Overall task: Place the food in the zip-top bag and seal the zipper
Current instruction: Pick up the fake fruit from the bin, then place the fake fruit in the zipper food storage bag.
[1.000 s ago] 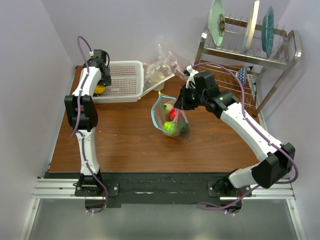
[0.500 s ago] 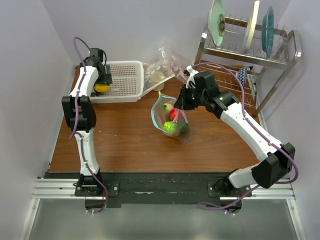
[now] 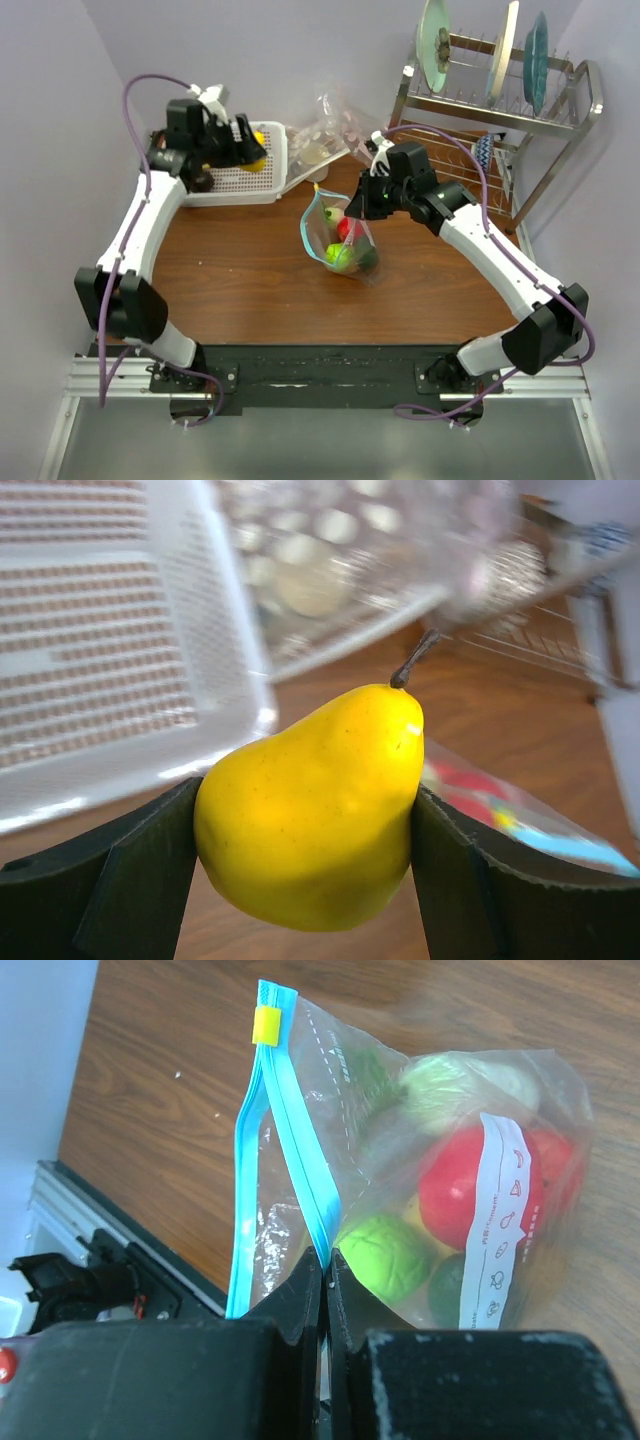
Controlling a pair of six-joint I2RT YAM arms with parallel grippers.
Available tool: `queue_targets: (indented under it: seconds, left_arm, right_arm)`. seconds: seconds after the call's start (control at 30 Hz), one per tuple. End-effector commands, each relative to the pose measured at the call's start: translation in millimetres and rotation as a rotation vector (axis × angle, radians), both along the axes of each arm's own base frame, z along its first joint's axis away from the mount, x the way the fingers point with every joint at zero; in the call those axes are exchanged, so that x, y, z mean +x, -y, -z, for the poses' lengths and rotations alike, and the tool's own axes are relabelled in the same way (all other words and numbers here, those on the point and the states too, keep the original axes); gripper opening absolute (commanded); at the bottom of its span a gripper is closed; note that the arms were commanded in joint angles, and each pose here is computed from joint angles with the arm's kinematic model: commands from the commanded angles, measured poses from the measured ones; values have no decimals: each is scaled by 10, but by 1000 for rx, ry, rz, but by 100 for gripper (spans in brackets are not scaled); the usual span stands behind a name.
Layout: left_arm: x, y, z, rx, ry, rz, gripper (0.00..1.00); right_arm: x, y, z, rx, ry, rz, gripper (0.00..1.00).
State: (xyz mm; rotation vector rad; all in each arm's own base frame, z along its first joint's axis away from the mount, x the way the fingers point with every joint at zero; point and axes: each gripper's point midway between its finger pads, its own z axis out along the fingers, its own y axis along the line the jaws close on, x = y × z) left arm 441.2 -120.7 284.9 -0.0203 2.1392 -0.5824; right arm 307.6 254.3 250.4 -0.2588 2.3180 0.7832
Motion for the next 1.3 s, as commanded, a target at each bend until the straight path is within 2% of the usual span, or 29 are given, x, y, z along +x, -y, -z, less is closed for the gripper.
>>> queue_targets:
  seconds: [0.0,0.07,0.23,0.4,0.57,0.63,0.8,0.9,0.97,1.03,1.17,1.27]
  left_arm:
    - [-456,675,-227,-201,107,187,59]
    - [-679,828,-357,-280,140,223,57]
    - [-1124,1385,-266,-454,198,369,54]
    - [-1342,1776,-98,-449,199,422,54]
    - [-1382,1928,158,-413,165,425,54]
    - [-1363,1973,322,-372,121,404,56]
    - [-1362,2032,671,-177,19,352,64]
    - [-1384,2054,793,-142,-3,336,68]
    - [-1398,2087,866,-129,-26,345,76]
    - [-1404,2111,886,-101,-56,359,98]
    - [-1431,2127,662,-82,-53,382,100]
    - [-1455,2149,308,-96,-22,408,100]
  right_arm:
    - [14,-167,-282,91,31,-43,0]
    - [7,-174,-287,94,28,-44,0]
    - [-7,-173,-354,102,31,-45,0]
    - [-19,-146,-384,96,35,-36,0]
    - [-15,-134,-390,97,33,-28,0]
    - [-18,-131,-405,95,36,-26,0]
    - [19,-85,-440,82,56,2,0]
    - [30,-68,-456,80,65,12,0]
    - [42,-70,-451,81,63,15,0]
    - [42,-65,-441,78,62,16,0]
    - [51,-36,-399,57,63,26,0]
    - [56,-20,-375,50,64,32,0]
